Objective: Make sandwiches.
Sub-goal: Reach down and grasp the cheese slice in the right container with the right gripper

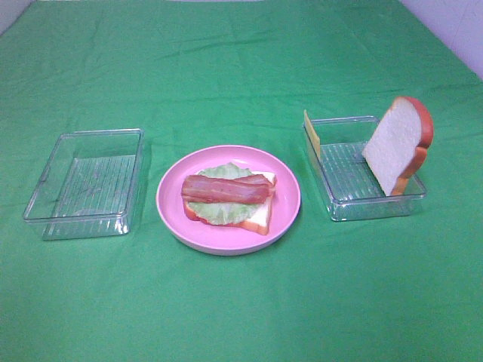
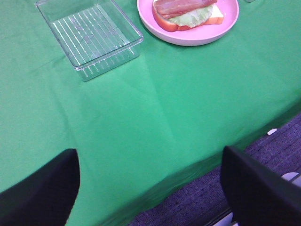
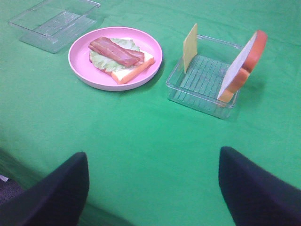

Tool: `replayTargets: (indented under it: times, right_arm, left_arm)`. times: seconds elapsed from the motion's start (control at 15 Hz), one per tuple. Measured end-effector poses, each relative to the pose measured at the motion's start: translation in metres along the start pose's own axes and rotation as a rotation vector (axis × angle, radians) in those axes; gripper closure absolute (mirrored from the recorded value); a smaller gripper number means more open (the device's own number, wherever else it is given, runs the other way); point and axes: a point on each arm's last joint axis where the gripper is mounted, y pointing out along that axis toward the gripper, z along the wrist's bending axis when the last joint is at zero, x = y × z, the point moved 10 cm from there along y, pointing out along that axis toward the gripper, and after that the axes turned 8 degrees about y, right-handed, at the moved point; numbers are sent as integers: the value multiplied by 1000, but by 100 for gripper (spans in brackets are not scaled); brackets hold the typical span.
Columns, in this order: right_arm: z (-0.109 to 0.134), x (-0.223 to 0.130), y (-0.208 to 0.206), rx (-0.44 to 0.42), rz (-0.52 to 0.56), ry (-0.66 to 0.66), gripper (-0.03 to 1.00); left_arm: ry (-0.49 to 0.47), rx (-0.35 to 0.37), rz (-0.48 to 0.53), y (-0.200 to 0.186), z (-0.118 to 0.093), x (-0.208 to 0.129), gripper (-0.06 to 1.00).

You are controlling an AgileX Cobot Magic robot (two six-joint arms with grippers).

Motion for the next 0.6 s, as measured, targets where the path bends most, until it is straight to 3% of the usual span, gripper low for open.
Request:
replayTargets:
  times: [0.2,0.6]
  right_arm:
    - [0,0,0,0,0,0,24]
    - [0,0,0,-2,0,-1,24]
  left_arm:
    - [4,6,-107,-1,0,5,17]
    - [42,7,-120,6,0,5,17]
